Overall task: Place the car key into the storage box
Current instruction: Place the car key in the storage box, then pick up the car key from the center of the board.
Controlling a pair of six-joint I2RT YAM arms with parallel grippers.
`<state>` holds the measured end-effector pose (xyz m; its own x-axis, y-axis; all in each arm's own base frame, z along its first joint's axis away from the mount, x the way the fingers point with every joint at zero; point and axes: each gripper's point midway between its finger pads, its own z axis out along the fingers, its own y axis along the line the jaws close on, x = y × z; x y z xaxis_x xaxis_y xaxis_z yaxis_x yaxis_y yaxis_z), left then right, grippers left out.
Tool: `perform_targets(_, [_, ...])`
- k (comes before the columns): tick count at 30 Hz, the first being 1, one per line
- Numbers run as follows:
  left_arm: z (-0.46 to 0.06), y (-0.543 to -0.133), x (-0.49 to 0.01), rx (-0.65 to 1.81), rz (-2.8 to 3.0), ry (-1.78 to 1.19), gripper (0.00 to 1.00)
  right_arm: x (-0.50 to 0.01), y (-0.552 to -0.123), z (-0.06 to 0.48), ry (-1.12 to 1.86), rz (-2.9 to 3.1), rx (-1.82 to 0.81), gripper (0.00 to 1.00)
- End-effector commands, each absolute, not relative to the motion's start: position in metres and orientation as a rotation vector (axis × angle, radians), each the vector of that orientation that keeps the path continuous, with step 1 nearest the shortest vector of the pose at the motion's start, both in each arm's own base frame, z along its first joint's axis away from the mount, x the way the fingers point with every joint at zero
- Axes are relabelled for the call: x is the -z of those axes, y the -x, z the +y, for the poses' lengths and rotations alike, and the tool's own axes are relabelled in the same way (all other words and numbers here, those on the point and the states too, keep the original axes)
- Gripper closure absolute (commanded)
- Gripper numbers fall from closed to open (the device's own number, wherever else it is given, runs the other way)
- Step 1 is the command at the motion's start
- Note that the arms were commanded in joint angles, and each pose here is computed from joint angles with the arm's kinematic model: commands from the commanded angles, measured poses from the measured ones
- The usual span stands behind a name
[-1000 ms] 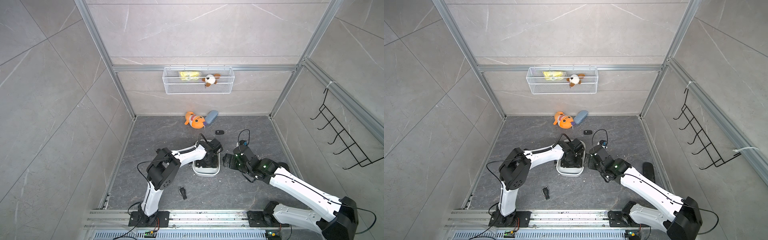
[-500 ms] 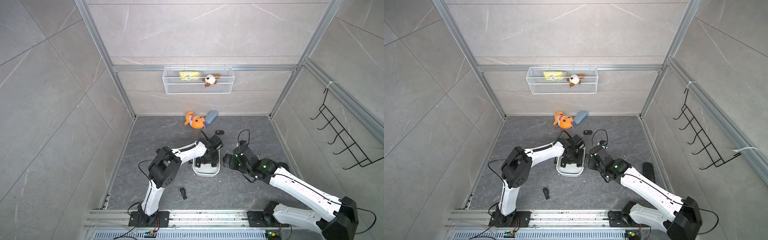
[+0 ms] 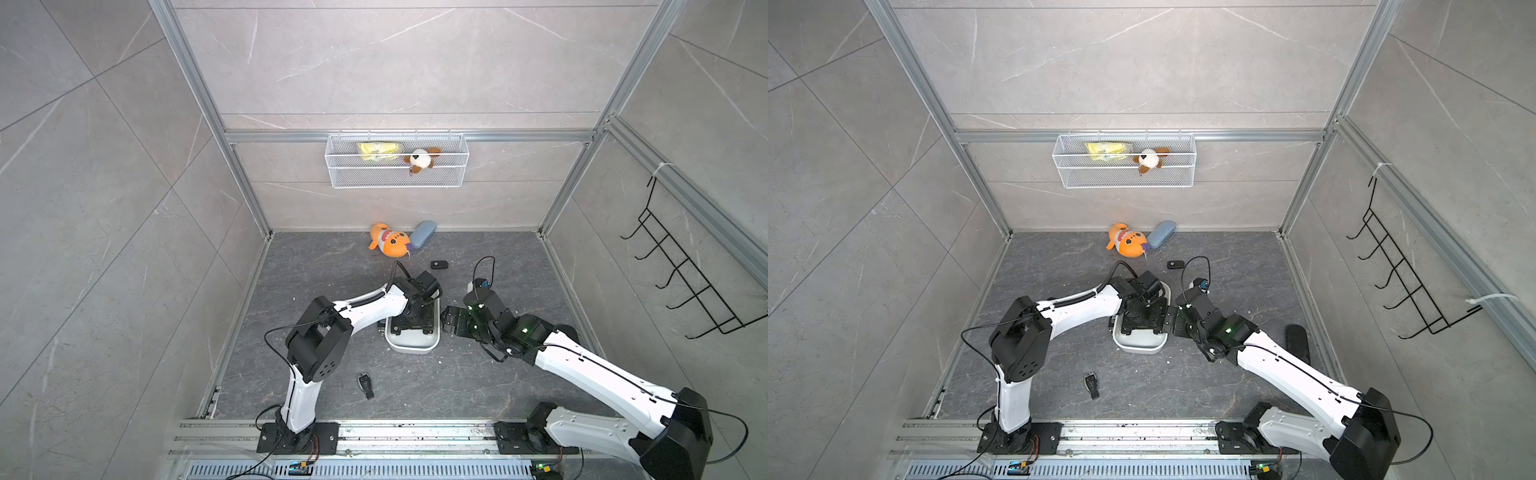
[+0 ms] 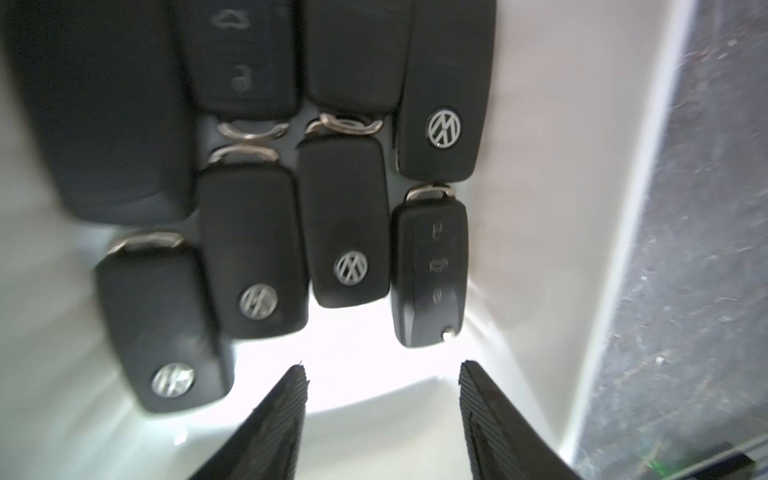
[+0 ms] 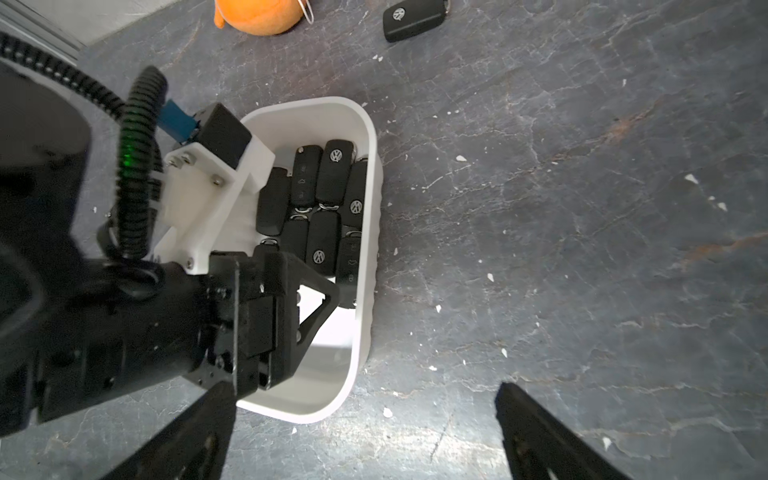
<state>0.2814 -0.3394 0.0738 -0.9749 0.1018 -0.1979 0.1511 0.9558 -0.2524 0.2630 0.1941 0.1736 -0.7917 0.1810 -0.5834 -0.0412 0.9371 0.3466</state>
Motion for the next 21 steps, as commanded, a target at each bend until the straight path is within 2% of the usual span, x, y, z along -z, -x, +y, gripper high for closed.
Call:
perform_targets(1, [-0.319,-0.284,-0.108,0.377,2.862,-0.129,0.31,-0.192,-0.273,0.215,-0.033,2.396,-0.554,0.00])
perform_targets(3, [-0.308,-0.284,-0.113,0.347,2.848,-0.098,0.26,-0.192,-0.275,0.221,-0.019,2.397,-0.571,0.00])
perform_targets(9, [-0.275,-0.284,-0.125,0.284,2.815,-0.007,0.00,-0.194,-0.282,0.244,0.040,2.397,-0.637,0.00])
perform_targets(21, [-0.185,-0.288,-0.127,0.189,2.798,0.177,0.00,-0.193,-0.288,0.289,0.139,2.403,-0.712,0.01])
